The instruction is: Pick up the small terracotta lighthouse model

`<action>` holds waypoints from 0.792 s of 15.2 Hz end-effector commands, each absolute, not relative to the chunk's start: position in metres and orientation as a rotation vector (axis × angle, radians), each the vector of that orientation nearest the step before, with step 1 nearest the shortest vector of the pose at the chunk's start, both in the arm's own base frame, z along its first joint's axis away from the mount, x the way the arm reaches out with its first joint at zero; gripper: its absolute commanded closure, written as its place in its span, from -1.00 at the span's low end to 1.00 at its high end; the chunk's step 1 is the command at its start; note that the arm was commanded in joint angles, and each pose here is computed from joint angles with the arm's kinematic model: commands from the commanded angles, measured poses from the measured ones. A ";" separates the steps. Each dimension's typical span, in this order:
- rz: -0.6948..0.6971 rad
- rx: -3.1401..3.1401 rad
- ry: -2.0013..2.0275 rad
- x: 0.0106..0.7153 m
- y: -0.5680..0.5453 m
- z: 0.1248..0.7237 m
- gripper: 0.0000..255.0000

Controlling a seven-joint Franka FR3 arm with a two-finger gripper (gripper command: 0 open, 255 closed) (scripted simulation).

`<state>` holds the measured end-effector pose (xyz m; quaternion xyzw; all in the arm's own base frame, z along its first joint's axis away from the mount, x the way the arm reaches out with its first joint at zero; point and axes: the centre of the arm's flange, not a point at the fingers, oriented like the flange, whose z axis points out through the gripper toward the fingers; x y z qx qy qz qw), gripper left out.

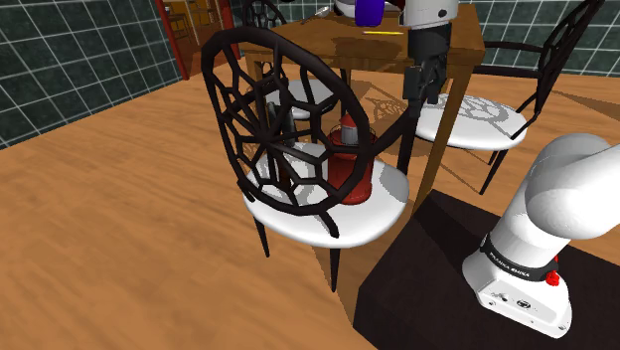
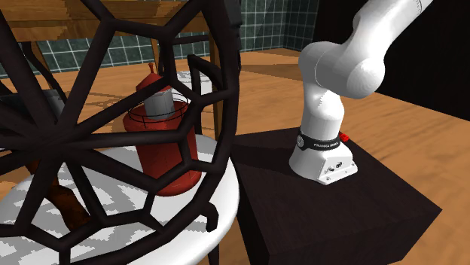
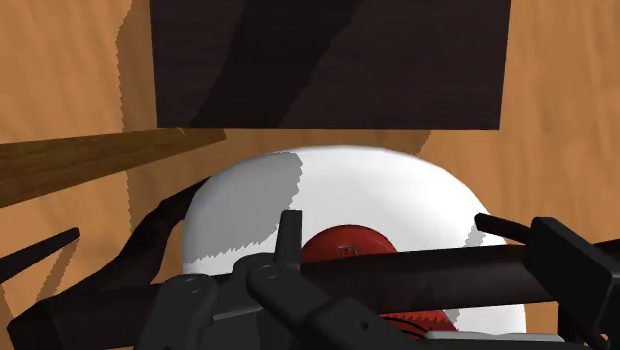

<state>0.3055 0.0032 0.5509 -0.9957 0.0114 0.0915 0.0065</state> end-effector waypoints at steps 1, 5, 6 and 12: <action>0.286 -3.115 0.036 0.305 0.003 0.551 -1.00; 0.588 -2.993 0.037 0.387 -0.006 0.550 -1.00; 0.660 -2.958 0.037 0.408 -0.008 0.547 -1.00; 1.065 -2.714 0.038 0.524 -0.020 0.507 -1.00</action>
